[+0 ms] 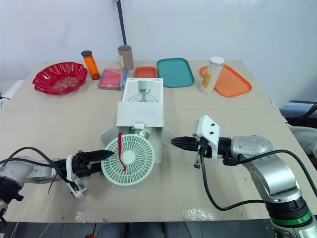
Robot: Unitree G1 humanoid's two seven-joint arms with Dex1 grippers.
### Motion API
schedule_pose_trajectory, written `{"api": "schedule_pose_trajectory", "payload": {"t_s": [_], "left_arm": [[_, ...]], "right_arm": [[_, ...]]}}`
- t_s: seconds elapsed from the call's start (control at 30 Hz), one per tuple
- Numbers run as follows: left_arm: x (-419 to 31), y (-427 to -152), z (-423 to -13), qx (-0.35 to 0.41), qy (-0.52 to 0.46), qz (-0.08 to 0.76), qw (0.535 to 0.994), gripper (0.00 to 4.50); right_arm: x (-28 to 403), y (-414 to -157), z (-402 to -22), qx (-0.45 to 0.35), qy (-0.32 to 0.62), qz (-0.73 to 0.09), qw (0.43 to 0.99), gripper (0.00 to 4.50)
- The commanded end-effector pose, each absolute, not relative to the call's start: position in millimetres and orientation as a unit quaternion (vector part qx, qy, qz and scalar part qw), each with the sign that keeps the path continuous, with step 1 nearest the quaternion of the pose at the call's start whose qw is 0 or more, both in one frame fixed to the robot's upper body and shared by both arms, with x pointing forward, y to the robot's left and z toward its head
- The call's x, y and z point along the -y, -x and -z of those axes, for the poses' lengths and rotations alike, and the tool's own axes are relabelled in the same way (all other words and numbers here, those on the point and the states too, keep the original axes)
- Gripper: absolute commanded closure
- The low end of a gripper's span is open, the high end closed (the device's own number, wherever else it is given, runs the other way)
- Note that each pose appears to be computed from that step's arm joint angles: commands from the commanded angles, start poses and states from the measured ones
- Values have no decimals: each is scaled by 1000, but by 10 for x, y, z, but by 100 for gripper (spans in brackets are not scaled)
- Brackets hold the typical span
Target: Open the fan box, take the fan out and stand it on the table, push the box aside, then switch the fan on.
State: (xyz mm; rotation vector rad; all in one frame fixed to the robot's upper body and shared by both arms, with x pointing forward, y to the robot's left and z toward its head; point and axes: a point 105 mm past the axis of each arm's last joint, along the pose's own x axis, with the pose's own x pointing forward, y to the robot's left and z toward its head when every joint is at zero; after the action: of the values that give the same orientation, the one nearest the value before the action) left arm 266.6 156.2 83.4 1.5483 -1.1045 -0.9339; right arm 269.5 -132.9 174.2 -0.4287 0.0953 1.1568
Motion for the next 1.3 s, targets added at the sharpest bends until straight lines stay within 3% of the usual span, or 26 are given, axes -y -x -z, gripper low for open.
{"api": "schedule_pose_trajectory", "payload": {"t_s": [0.03, 0.27, 0.67, 0.77, 0.97, 1.3], "left_arm": [[-1540, -2639, -806, 458, -631, 391, 489, 1], [-1512, -2663, -848, 462, -624, 384, 500, 220], [-1482, -2650, -883, 467, -620, 379, 504, 220], [-1474, -2651, -890, 466, -619, 378, 507, 255], [-1447, -2621, -949, 474, -615, 375, 507, 256], [-1441, -2244, -1087, 462, -579, 390, 546, 256]], "right_arm": [[1295, -2659, -1830, -26, 219, -543, 810, 450], [1306, -2676, -1811, -29, 224, -539, 811, 450], [1284, -2693, -1802, -26, 226, -540, 810, 450], [1270, -2702, -1790, -27, 226, -540, 810, 450], [1255, -2707, -1792, -25, 226, -541, 810, 450], [1298, -2774, -1765, -30, 232, -534, 812, 450]]}}
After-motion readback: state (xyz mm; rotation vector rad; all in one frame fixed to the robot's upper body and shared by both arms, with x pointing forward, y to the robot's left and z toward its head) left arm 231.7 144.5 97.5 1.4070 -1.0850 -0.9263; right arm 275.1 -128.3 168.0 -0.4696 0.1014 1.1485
